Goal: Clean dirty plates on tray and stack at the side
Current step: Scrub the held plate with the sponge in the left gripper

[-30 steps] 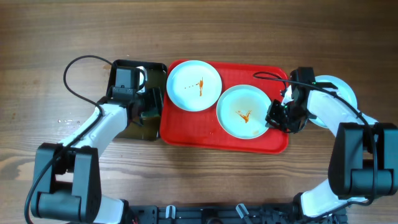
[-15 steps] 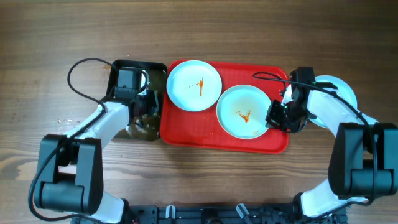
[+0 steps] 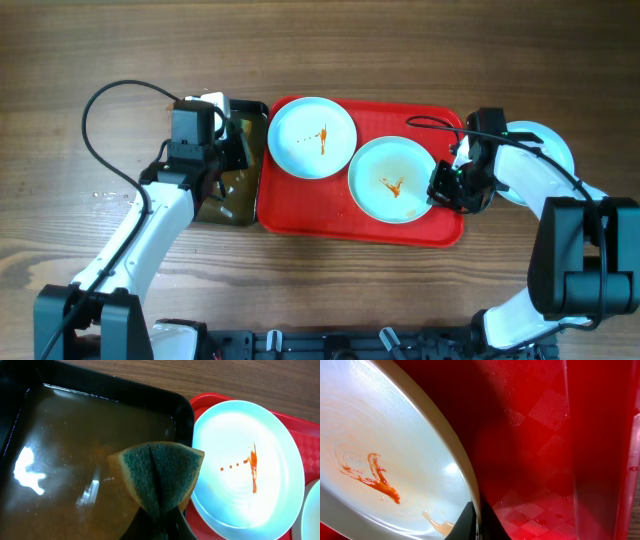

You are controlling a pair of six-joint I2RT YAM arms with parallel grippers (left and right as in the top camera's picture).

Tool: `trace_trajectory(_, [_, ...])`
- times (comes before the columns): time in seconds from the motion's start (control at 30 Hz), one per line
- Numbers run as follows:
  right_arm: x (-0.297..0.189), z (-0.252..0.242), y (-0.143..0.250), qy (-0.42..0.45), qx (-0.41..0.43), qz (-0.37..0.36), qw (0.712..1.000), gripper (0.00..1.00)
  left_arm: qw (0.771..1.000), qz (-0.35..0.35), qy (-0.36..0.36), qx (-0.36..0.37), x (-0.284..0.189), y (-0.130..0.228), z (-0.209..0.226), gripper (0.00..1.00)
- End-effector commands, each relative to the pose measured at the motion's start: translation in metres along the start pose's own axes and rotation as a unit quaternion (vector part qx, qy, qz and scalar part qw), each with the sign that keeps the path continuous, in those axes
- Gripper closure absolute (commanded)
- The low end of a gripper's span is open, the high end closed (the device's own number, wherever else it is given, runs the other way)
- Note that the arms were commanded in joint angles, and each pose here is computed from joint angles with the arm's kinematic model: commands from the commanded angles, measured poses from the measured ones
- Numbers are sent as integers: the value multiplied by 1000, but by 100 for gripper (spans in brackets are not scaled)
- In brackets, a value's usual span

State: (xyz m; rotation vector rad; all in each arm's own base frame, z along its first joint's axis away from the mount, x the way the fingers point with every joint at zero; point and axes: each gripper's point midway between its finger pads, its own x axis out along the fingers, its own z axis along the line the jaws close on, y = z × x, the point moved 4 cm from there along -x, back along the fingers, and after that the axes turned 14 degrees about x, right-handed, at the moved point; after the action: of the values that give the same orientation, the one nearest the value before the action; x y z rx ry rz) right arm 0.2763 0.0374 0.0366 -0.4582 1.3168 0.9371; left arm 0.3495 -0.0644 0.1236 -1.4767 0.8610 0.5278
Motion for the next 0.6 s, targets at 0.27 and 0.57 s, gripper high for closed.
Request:
trace_trajectory(0.27, [10,-22,-2,64,-5,-13,998,96,1000,-20,10,5,-7,-10,-5,92])
trace_trajectory(0.57, [10,-22,-2,65,-9,-12,998,96,999,-30,31,7,-5,-14,-11,96])
